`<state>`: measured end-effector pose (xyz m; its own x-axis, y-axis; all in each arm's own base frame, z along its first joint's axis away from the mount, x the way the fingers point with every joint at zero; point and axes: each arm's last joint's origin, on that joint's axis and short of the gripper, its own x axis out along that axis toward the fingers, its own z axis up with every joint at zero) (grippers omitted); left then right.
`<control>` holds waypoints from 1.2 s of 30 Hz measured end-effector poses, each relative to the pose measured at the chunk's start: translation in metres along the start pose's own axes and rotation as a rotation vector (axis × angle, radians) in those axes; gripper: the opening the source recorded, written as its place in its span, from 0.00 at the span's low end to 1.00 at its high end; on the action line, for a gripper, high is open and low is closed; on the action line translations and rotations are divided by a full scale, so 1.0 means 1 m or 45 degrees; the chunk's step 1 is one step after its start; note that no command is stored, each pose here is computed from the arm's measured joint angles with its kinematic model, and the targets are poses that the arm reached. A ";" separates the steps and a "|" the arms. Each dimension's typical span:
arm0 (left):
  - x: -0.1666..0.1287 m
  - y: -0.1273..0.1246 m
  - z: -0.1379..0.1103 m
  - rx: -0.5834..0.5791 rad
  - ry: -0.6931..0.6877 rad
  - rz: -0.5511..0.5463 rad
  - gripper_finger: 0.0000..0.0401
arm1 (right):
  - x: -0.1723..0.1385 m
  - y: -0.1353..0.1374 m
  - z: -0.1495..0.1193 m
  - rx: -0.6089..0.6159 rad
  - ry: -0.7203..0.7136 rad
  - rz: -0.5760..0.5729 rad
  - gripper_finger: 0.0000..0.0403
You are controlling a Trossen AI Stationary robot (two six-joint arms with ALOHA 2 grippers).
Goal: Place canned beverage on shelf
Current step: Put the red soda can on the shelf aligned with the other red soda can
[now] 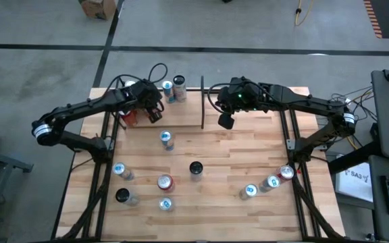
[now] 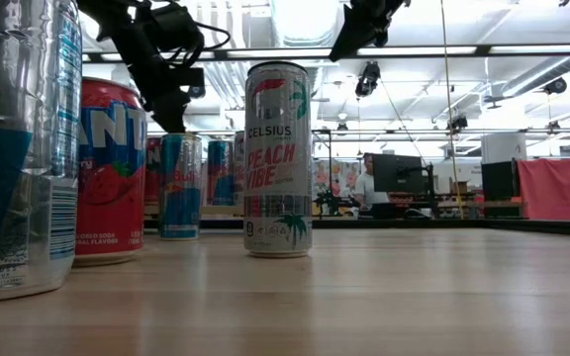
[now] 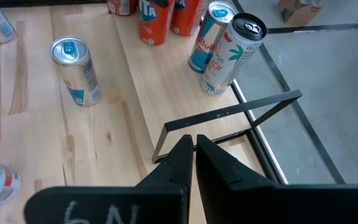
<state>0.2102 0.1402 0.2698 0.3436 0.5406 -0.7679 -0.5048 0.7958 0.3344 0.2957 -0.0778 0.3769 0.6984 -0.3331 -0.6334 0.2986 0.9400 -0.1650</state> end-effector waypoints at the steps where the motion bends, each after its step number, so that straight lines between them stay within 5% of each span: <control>1: -0.001 0.000 0.000 0.000 -0.004 0.001 0.00 | 0.000 0.000 0.000 0.000 0.001 0.000 0.02; 8: -0.028 0.008 -0.001 0.022 -0.033 0.004 0.00 | 0.001 0.000 -0.001 0.008 0.004 0.000 0.02; 16: -0.056 0.008 -0.021 0.382 0.087 -0.261 0.00 | 0.001 0.000 -0.001 -0.012 0.005 0.001 0.02; 28: -0.028 0.001 -0.011 0.264 0.130 -0.275 0.00 | 0.003 0.001 -0.004 -0.043 0.023 0.004 0.02; 36: -0.017 0.003 -0.010 0.239 0.217 -0.128 0.00 | 0.007 0.002 -0.009 -0.046 0.049 0.006 0.02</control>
<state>0.1945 0.1300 0.2784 0.2383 0.4155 -0.8778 -0.3139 0.8883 0.3352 0.2956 -0.0778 0.3655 0.6740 -0.3259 -0.6630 0.2712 0.9439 -0.1883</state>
